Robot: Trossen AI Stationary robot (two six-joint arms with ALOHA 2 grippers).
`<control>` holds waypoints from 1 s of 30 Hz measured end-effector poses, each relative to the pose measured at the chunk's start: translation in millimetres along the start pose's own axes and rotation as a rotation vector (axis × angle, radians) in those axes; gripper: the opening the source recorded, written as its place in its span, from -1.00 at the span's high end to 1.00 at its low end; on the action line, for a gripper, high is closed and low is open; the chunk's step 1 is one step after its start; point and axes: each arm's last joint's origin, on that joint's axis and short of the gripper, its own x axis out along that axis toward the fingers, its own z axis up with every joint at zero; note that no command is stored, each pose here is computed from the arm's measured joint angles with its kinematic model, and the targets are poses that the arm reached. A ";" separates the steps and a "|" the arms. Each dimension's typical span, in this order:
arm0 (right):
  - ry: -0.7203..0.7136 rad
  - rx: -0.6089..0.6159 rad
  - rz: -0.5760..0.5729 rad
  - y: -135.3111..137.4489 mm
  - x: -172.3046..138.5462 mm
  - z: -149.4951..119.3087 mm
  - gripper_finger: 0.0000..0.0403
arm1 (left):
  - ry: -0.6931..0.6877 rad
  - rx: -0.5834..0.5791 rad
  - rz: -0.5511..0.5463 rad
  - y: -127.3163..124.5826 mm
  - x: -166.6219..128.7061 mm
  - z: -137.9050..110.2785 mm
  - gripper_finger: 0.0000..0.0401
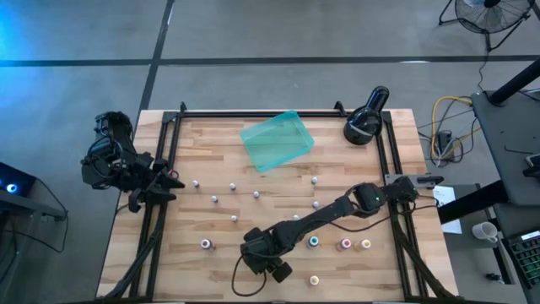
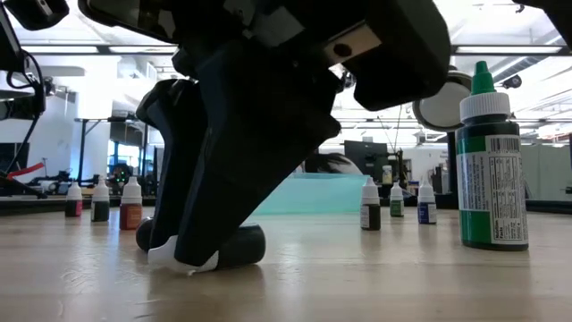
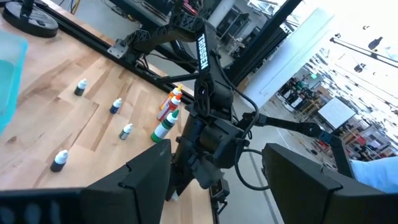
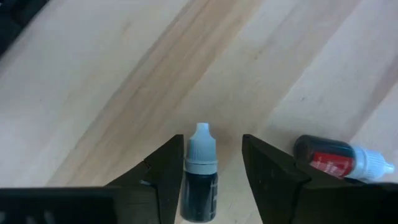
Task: Pick & Place food coloring
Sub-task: Adjust the green small food coloring bottle
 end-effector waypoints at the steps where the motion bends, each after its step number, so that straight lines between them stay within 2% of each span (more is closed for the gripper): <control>1: 0.002 0.001 -0.008 -0.2 0.1 -0.1 0.25 | 0.000 0.000 0.000 0.0 0.0 0.0 -0.12; 12: 0.001 0.019 0.000 3.1 1.5 0.4 0.38 | 0.000 0.003 0.000 0.0 0.0 0.0 -0.12; 20: -0.007 0.232 -0.001 2.2 1.4 0.9 0.39 | 0.000 0.006 0.000 0.0 0.0 0.0 -0.12; 30: -0.010 0.326 0.001 2.5 1.6 1.2 0.38 | 0.000 0.008 0.000 0.0 0.0 0.0 -0.12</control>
